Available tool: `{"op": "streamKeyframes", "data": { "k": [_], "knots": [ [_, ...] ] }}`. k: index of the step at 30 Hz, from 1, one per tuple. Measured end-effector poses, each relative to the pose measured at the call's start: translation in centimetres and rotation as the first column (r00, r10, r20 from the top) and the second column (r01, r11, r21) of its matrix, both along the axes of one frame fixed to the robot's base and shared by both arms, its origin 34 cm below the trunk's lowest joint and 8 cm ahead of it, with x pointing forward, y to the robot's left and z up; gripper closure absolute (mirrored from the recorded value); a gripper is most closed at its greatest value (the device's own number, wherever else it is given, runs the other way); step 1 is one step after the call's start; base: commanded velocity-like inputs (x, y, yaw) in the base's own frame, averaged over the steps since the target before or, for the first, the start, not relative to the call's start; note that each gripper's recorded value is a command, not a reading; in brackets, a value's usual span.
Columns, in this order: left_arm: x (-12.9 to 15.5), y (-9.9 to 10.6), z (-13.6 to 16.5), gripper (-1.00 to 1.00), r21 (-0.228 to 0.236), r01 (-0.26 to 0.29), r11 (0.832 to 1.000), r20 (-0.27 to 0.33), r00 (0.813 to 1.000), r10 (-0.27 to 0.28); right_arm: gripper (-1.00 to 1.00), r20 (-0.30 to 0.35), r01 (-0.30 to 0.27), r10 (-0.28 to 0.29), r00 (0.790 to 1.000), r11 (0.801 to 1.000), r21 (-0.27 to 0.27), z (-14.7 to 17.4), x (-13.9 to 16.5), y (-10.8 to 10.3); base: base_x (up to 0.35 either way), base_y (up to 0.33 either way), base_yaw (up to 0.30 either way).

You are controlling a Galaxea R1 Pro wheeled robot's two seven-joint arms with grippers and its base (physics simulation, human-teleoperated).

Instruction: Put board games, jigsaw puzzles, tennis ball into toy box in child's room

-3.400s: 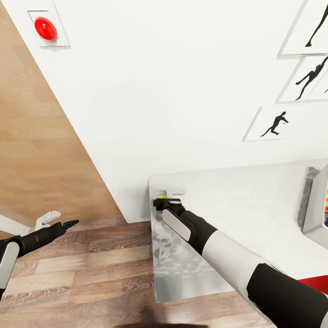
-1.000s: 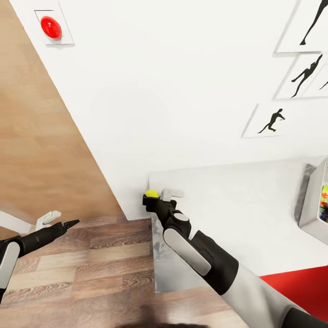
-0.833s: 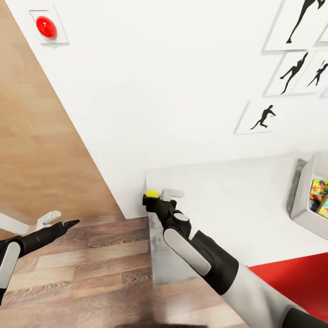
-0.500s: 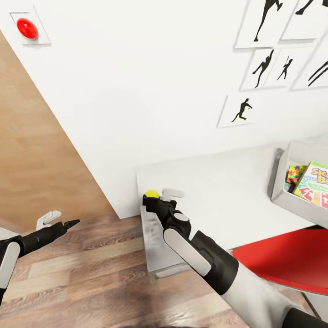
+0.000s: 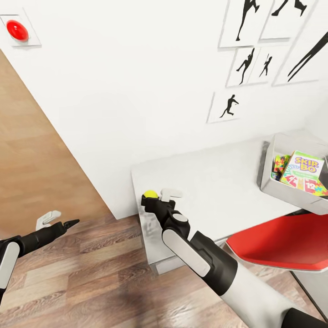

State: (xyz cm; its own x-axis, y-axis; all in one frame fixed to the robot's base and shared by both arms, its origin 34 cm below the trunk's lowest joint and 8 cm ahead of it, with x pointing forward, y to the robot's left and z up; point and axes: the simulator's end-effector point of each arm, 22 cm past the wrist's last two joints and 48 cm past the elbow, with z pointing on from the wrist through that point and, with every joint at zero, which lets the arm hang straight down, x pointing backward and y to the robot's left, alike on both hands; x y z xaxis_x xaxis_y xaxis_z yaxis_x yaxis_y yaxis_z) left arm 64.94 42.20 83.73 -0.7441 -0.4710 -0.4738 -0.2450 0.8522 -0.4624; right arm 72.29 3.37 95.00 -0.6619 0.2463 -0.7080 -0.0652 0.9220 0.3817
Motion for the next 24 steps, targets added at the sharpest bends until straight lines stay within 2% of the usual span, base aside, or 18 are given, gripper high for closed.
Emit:
{"op": "streamKeyframes", "data": {
  "k": [8, 17, 24],
  "knots": [
    [0.0, 0.0, 0.2, -1.00, 0.000, -0.001, 1.000, 0.004, 1.000, 0.001, 1.00, 0.007, -0.001, 0.001, 1.000, 1.000, 0.002, 0.4, 0.0, 0.0, 0.000, 0.000, 0.000],
    [0.3, 0.1, 1.0, -1.00, -0.002, -0.002, 1.000, 0.020, 1.000, 0.002, 1.00, 0.074, 0.003, -0.003, 0.997, 1.000, 0.006, 2.9, -0.6, -0.1, 0.000, 0.000, 0.000],
    [0.5, 0.1, 1.7, -1.00, -0.005, -0.002, 1.000, 0.033, 0.999, 0.002, 1.00, 0.095, 0.005, -0.006, 0.995, 1.000, 0.002, 3.6, -0.8, -0.3, 0.000, 0.000, 0.000]
  ]
}}
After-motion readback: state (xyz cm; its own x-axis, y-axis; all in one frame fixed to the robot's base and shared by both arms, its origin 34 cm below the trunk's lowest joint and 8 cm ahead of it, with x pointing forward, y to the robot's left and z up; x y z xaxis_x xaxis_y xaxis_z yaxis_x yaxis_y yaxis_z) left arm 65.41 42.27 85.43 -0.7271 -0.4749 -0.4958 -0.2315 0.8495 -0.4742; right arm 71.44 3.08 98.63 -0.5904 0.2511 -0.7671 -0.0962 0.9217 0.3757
